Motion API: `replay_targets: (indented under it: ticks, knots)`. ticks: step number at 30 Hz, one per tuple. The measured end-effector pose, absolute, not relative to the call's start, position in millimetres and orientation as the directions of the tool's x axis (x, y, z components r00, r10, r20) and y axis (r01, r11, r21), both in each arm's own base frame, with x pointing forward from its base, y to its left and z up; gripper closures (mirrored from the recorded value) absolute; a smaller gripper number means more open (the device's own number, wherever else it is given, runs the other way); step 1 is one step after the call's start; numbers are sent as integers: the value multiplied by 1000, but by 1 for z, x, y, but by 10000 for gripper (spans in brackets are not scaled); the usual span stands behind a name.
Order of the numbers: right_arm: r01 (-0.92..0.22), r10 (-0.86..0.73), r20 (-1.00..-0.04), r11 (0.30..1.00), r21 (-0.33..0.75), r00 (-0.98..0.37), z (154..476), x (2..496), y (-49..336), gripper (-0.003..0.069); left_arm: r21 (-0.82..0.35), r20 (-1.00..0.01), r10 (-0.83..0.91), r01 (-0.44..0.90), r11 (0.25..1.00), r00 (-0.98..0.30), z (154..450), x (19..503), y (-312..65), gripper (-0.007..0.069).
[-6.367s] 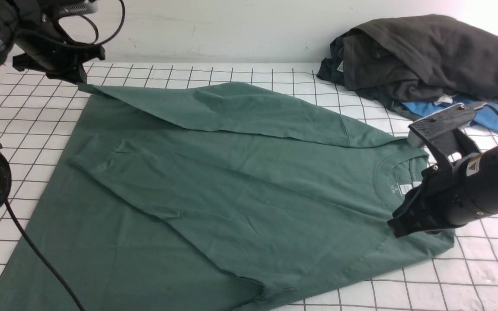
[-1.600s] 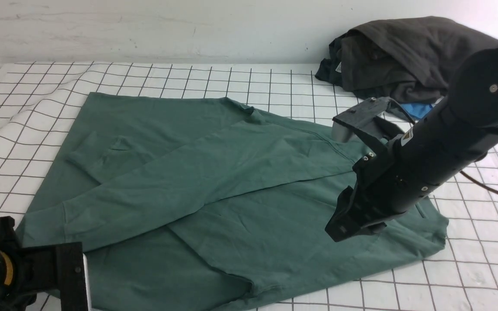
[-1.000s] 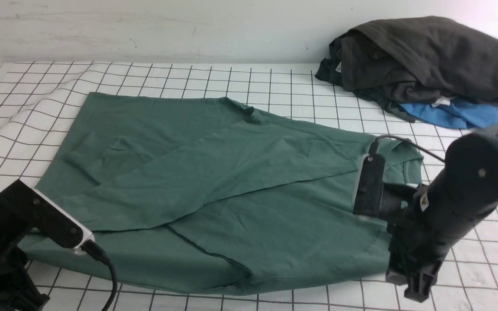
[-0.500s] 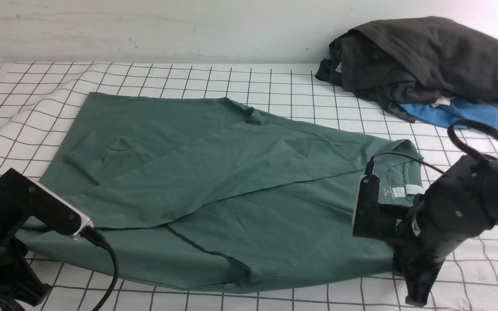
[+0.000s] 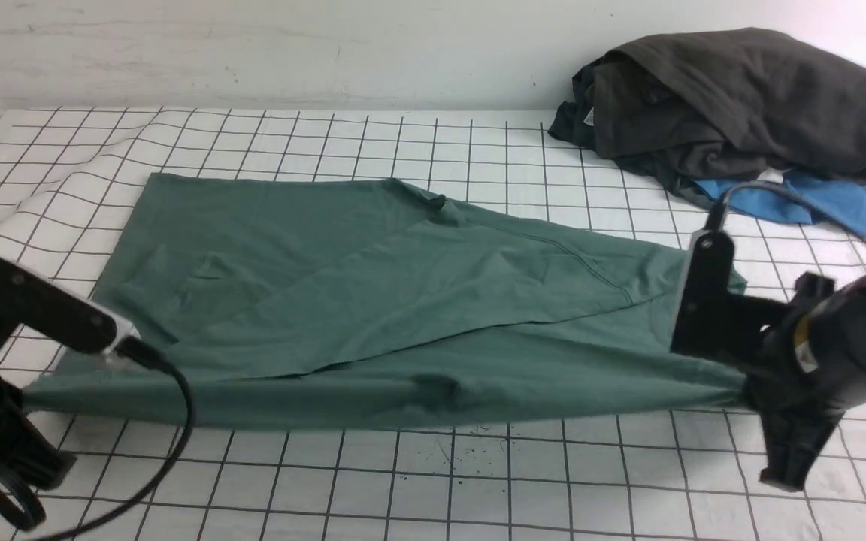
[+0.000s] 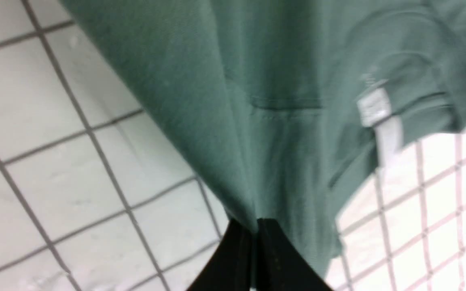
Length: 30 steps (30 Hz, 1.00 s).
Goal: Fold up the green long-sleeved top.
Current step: Use both arms to drag the lower edge of the fabric forward and fold it over the upper edge
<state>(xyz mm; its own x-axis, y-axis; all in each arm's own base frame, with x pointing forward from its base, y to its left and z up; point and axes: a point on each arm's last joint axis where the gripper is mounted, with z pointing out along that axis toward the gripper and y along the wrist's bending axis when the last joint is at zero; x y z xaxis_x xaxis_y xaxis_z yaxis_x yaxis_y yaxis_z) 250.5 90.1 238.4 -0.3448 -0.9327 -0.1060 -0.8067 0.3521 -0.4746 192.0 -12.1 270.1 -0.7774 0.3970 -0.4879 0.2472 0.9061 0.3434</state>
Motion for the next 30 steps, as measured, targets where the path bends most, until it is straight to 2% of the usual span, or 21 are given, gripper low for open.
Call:
replay_targets:
  ticks: [1, 3, 4, 5, 6, 10, 12, 16, 17, 19, 21, 22, 24, 26, 28, 30]
  knots:
    - [-802, -932, -110, 354, -481, -346, 240, 250, 89, 661, 344, -494, 396, 245, 907, -774, 272, 193, -12, 620]
    - [-722, -913, -200, 404, -562, -355, 260, 254, 81, 661, 374, -560, 414, 226, 899, -717, 299, 216, -16, 620]
    - [-710, -909, -217, 413, -570, -355, 262, 256, 80, 661, 377, -564, 416, 226, 898, -713, 301, 218, -16, 620]
    - [-664, -893, -285, 450, -597, -349, 267, 269, 78, 661, 404, -578, 439, 226, 886, -687, 311, 240, -19, 620]
    - [-643, -883, -312, 469, -606, -351, 268, 277, 76, 661, 419, -584, 451, 225, 880, -675, 317, 253, -21, 620]
    - [-607, -865, -360, 501, -617, -348, 260, 314, 74, 662, 481, -529, 507, 252, 840, -680, 311, 308, -27, 620]
    - [-612, -861, -351, 508, -606, -368, 244, 350, 78, 662, 525, -455, 552, 290, 800, -699, 286, 362, -33, 620]
    - [-627, -855, -318, 517, -584, -409, 222, 392, 86, 662, 554, -381, 569, 312, 771, -729, 249, 430, -42, 620]
    - [-627, -855, -319, 518, -582, -410, 221, 394, 86, 662, 555, -378, 568, 312, 771, -731, 247, 434, -42, 620]
    - [-629, -841, -295, 536, -563, -453, 209, 415, 90, 662, 559, -337, 546, 303, 772, -767, 219, 474, -46, 620]
    - [-632, -833, -283, 547, -548, -475, 202, 421, 91, 662, 560, -320, 532, 296, 773, -784, 210, 485, -47, 620]
    - [-623, -814, -289, 574, -532, -503, 195, 430, 93, 662, 560, -313, 513, 281, 780, -799, 196, 504, -49, 620]
    - [-609, -795, -305, 600, -519, -524, 193, 434, 94, 662, 549, -322, 494, 266, 793, -808, 187, 515, -50, 620]
    - [-582, -753, -332, 653, -486, -568, 186, 442, 93, 652, 495, -353, 434, 228, 838, -829, 175, 531, -52, 607]
    - [-561, -717, -352, 693, -452, -601, 181, 445, 93, 624, 438, -369, 386, 208, 875, -846, 170, 538, -51, 577]
    - [-545, -690, -366, 721, -428, -625, 179, 445, 92, 564, 374, -386, 352, 205, 905, -853, 173, 543, -48, 512]
